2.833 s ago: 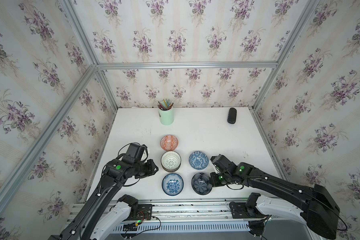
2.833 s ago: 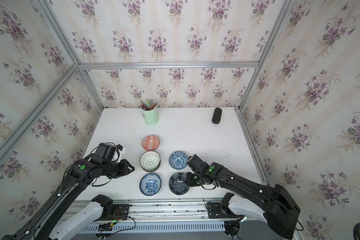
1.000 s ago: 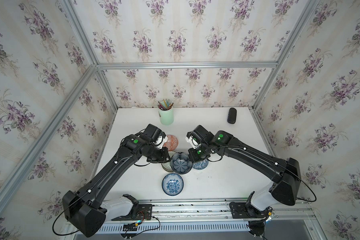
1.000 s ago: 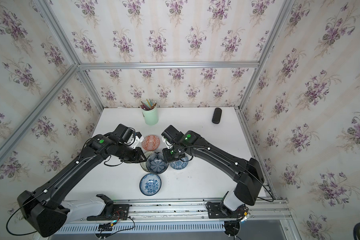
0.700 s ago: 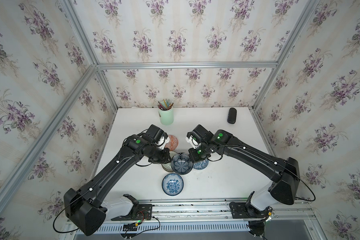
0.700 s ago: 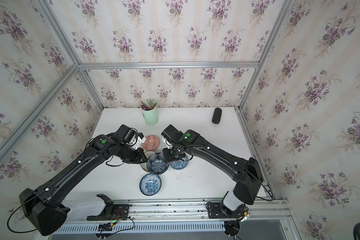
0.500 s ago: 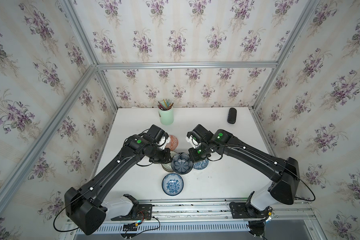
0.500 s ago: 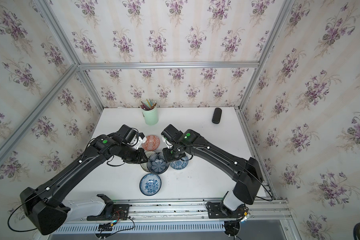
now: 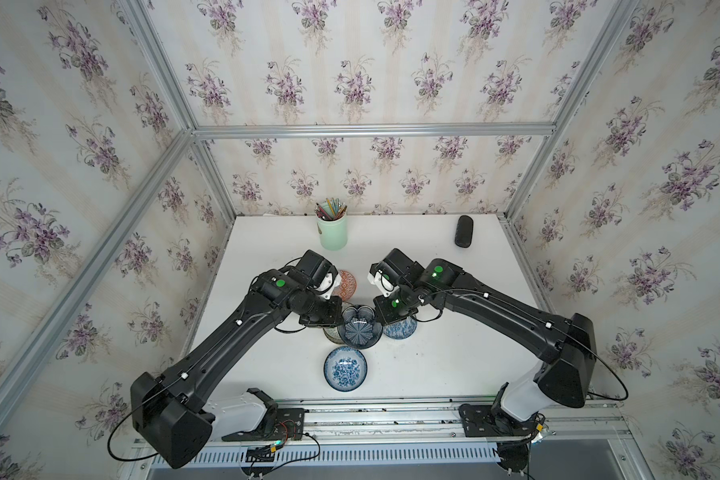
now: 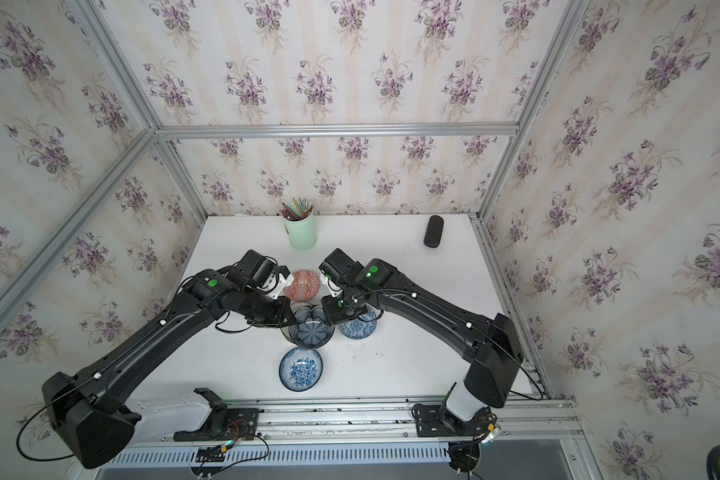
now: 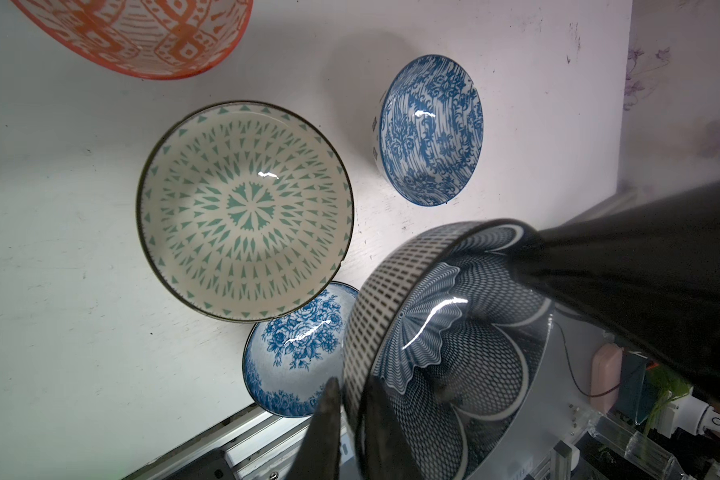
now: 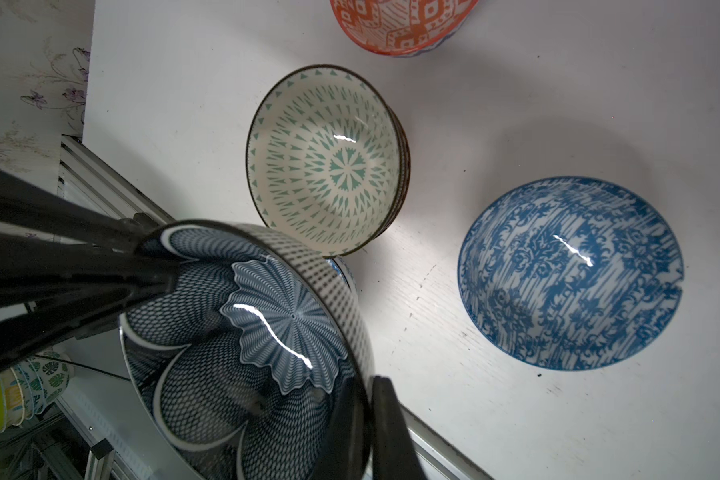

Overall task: Stack the bowls
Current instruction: Pick up the bowl from the center of the board.

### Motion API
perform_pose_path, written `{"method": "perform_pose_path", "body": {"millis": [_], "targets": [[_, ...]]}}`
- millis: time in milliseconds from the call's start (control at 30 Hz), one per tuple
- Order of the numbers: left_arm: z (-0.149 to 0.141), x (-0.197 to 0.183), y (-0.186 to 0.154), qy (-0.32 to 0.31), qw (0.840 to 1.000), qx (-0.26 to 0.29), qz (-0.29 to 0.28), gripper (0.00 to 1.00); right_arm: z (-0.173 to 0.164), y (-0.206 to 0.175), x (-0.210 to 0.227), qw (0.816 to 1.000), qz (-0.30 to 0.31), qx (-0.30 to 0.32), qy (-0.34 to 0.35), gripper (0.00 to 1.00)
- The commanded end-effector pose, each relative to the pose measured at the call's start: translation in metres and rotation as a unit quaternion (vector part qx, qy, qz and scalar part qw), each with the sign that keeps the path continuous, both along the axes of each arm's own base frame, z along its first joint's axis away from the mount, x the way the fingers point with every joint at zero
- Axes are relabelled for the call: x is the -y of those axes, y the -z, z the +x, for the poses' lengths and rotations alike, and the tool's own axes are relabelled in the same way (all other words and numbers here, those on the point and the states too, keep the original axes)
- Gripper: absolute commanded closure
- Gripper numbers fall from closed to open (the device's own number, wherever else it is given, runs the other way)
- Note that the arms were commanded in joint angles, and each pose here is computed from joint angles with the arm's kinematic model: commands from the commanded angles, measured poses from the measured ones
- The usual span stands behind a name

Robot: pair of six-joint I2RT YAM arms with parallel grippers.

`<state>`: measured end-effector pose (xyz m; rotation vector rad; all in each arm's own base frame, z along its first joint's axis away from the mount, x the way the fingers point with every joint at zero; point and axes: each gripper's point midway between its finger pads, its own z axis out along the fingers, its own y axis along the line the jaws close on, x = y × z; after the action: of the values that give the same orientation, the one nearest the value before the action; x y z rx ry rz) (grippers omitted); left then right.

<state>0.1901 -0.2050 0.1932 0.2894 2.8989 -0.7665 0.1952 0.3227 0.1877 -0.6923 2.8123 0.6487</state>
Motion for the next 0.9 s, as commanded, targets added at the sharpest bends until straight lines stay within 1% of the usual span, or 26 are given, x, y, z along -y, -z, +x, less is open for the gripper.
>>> {"method": "perform_pose_path", "body": {"millis": [0, 167, 233, 300, 400, 533, 567, 600, 633, 700, 767, 867], "targets": [[0.0, -0.001, 0.002, -0.001, 1.0, -0.002, 0.007, 0.87, 0.002, -0.007, -0.007, 1.0, 0.017, 0.003, -0.002, 1.0], [-0.001, -0.001, 0.004, 0.0, 1.0, -0.004, 0.011, 0.9, 0.002, -0.005, -0.009, 1.0, 0.015, 0.001, -0.004, 1.0], [-0.001, -0.002, 0.004, 0.0, 1.0, -0.003, 0.012, 0.94, 0.002, -0.004, -0.01, 1.0, 0.016, 0.001, -0.004, 1.0], [-0.001, -0.002, 0.003, -0.001, 1.0, -0.003, 0.012, 1.0, 0.002, -0.004, -0.011, 1.0, 0.017, 0.0, -0.005, 1.0], [-0.001, -0.002, 0.0, -0.001, 1.0, -0.001, 0.011, 1.0, 0.002, -0.004, -0.012, 1.0, 0.019, 0.0, -0.005, 1.0], [0.002, -0.008, -0.002, -0.009, 1.0, 0.013, 0.027, 1.0, 0.006, -0.009, -0.015, 1.0, 0.022, 0.006, -0.007, 1.0], [0.003, -0.01, -0.003, -0.011, 0.999, 0.016, 0.03, 1.0, 0.006, -0.011, -0.016, 1.0, 0.024, 0.009, -0.01, 0.95], [0.004, -0.011, -0.003, -0.012, 0.999, 0.018, 0.033, 1.0, 0.007, -0.013, -0.017, 1.0, 0.025, 0.012, -0.012, 0.8], [0.005, -0.012, -0.003, -0.013, 0.999, 0.021, 0.036, 1.0, 0.008, -0.014, -0.017, 0.999, 0.026, 0.014, -0.012, 0.67], [0.007, -0.014, -0.002, -0.018, 0.999, 0.025, 0.045, 1.0, 0.01, -0.019, -0.019, 0.999, 0.029, 0.022, -0.013, 0.53], [0.009, -0.019, 0.0, -0.026, 0.998, 0.025, 0.059, 1.0, 0.013, -0.025, -0.02, 0.999, 0.031, 0.031, -0.014, 0.45], [0.012, -0.023, 0.002, -0.033, 0.996, 0.027, 0.072, 1.0, 0.016, -0.038, -0.021, 0.998, 0.042, 0.048, -0.018, 0.41]]}}
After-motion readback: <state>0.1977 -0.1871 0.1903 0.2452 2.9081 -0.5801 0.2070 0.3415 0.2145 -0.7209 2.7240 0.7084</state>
